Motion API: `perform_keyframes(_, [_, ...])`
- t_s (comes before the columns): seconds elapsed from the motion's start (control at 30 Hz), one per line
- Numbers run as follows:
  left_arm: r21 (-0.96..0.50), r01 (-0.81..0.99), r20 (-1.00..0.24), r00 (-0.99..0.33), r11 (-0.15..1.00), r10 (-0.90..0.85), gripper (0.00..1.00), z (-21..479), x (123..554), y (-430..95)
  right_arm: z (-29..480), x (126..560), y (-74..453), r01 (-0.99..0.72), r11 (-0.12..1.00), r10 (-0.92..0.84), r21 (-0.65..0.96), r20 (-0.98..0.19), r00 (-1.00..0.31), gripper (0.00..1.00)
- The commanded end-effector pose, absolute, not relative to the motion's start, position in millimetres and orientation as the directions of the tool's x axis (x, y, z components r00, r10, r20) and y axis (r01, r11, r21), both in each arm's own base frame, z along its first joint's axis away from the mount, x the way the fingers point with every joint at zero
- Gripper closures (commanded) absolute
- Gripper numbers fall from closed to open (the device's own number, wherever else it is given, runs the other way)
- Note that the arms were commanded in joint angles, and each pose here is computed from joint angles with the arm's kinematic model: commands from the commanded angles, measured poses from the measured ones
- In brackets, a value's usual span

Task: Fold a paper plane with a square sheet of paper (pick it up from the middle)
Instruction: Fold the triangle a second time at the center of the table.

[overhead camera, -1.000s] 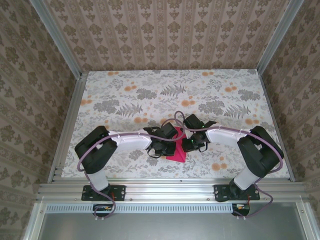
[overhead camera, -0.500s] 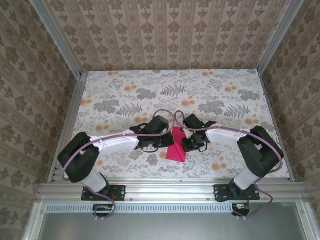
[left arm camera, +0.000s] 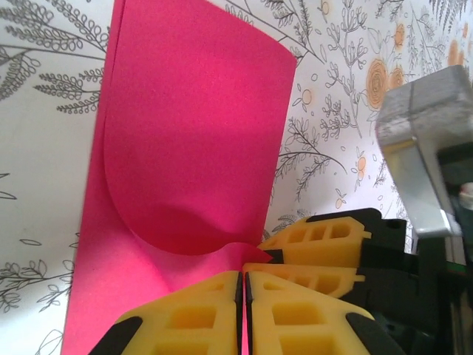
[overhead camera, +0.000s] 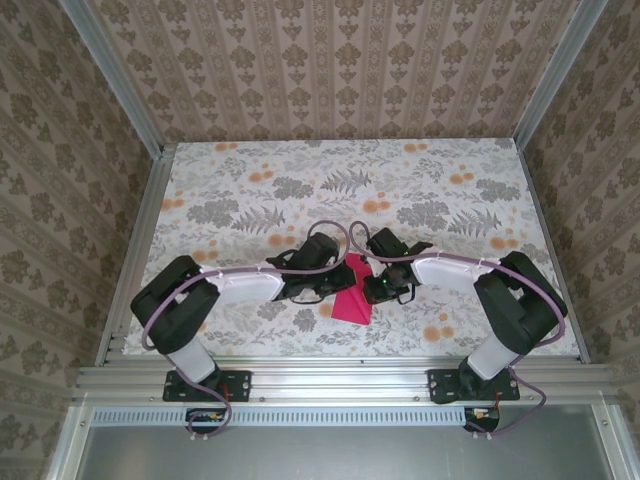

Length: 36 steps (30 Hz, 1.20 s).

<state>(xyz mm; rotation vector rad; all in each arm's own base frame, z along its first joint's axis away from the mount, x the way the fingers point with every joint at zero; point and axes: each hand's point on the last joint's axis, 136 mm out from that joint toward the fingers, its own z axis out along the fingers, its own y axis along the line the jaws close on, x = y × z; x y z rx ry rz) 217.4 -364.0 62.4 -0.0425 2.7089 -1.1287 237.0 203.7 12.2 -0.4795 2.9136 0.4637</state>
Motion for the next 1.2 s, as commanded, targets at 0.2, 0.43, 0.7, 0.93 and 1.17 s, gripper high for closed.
perform_keyframes(0.2, [-0.711, -0.005, -0.126, -0.983, 0.703, -0.134, 0.88, 40, 218, -365, -6, 228, 196, -0.303, 0.916, -0.275, 0.264, -0.137, -0.952, 0.83])
perform_keyframes(0.43, [-0.666, -0.013, -0.12, -0.985, 0.746, -0.124, 0.88, 18, 214, -357, -6, 228, 196, -0.302, 0.916, -0.276, 0.264, -0.134, -0.952, 0.83])
perform_keyframes(0.7, [-0.623, -0.018, -0.114, -0.987, 0.782, -0.113, 0.88, -2, 209, -350, -7, 228, 196, -0.302, 0.916, -0.276, 0.265, -0.129, -0.952, 0.82])
perform_keyframes(0.93, [-0.604, -0.012, -0.117, -0.988, 0.797, -0.103, 0.88, -3, 205, -347, 10, 236, 200, -0.291, 0.914, -0.253, 0.283, -0.166, -0.953, 0.76])
perform_keyframes(1.17, [-0.604, 0.001, -0.124, -0.988, 0.797, -0.092, 0.88, 0, 203, -348, 64, 247, 201, -0.261, 0.898, -0.153, 0.355, -0.304, -0.94, 0.61])
